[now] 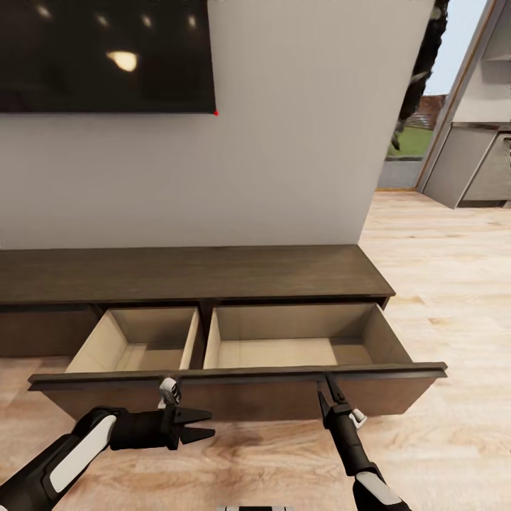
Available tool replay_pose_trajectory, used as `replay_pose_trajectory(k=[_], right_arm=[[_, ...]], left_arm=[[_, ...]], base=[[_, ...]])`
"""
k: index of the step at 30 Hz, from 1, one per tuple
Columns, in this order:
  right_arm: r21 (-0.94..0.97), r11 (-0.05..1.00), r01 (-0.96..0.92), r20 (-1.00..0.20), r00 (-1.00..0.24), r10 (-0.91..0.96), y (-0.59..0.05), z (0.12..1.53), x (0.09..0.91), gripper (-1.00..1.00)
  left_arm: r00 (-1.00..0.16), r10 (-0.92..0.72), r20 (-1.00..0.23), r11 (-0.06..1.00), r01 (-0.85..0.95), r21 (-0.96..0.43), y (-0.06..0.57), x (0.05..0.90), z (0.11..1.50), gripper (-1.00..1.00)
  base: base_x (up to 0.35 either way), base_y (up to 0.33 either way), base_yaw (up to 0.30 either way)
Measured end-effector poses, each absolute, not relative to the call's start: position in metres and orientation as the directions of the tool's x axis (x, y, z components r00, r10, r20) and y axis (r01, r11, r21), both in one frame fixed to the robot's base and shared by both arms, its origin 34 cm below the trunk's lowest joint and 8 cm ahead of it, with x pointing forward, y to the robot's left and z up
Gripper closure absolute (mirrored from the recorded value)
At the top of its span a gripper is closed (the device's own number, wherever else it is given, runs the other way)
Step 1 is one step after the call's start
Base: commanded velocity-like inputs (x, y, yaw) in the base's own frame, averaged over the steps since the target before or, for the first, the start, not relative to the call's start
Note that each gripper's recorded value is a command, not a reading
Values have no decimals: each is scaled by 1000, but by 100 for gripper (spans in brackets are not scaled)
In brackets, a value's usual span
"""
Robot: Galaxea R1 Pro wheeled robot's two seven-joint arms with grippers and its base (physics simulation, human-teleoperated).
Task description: Place each of the two pumpkins and all three candles from the living room inside a cabinet in the living room (use any cabinet), then make sure every cabinet is closed, and position the cauldron so it is next to a table in the living room.
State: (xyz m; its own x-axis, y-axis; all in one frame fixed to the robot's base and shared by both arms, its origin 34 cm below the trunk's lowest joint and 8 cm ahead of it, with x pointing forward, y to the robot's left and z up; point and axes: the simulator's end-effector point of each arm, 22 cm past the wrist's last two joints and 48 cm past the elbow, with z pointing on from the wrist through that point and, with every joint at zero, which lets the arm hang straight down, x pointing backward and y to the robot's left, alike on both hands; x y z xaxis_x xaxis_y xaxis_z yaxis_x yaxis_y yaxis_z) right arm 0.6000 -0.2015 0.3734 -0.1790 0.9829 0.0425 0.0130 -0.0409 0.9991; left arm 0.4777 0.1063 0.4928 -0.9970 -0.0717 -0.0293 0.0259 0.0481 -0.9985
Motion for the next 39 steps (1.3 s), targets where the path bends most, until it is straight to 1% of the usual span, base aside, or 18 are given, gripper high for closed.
replay_pose_trajectory(k=[14,16,19,20,25,28,29,31,35,39], right_arm=[[997,-62,50,71,-194,978,-200,364,594,-100],[994,-88,61,99,-210,973,-198,362,592,-100],[980,-179,86,196,-265,944,-188,365,588,-100],[976,-195,91,213,-275,937,-187,367,587,-100],[963,-238,129,268,-315,911,-191,369,582,-100],[928,-298,225,362,-353,863,-190,359,568,-100],[920,-302,248,378,-364,851,-196,357,564,-100],[917,-269,294,374,-401,836,-214,352,554,-100],[926,-149,347,319,-505,802,-239,349,533,-100],[940,-109,323,282,-557,781,-242,358,528,-100]], left_arm=[[-997,-73,-30,50,26,-998,107,478,492,-100],[-997,-74,-30,49,26,-998,107,478,493,-100],[-997,-75,-37,48,34,-998,107,478,496,-100],[-996,-75,-41,48,38,-998,107,478,498,-100],[-995,-76,-61,46,57,-997,107,479,507,-100],[-994,-77,-72,45,69,-997,107,479,512,-100],[-994,-77,-76,46,73,-996,107,479,514,-100],[-993,-77,-84,46,81,-996,107,479,517,-100],[-992,-76,-101,47,98,-994,107,478,524,-100],[-990,-76,-116,48,113,-992,108,478,531,-100]], base=[[-15,0,0],[0,0,0],[0,0,0],[0,0,0],[0,0,0],[0,0,0],[0,0,0],[0,0,0],[0,0,0],[0,0,0]])
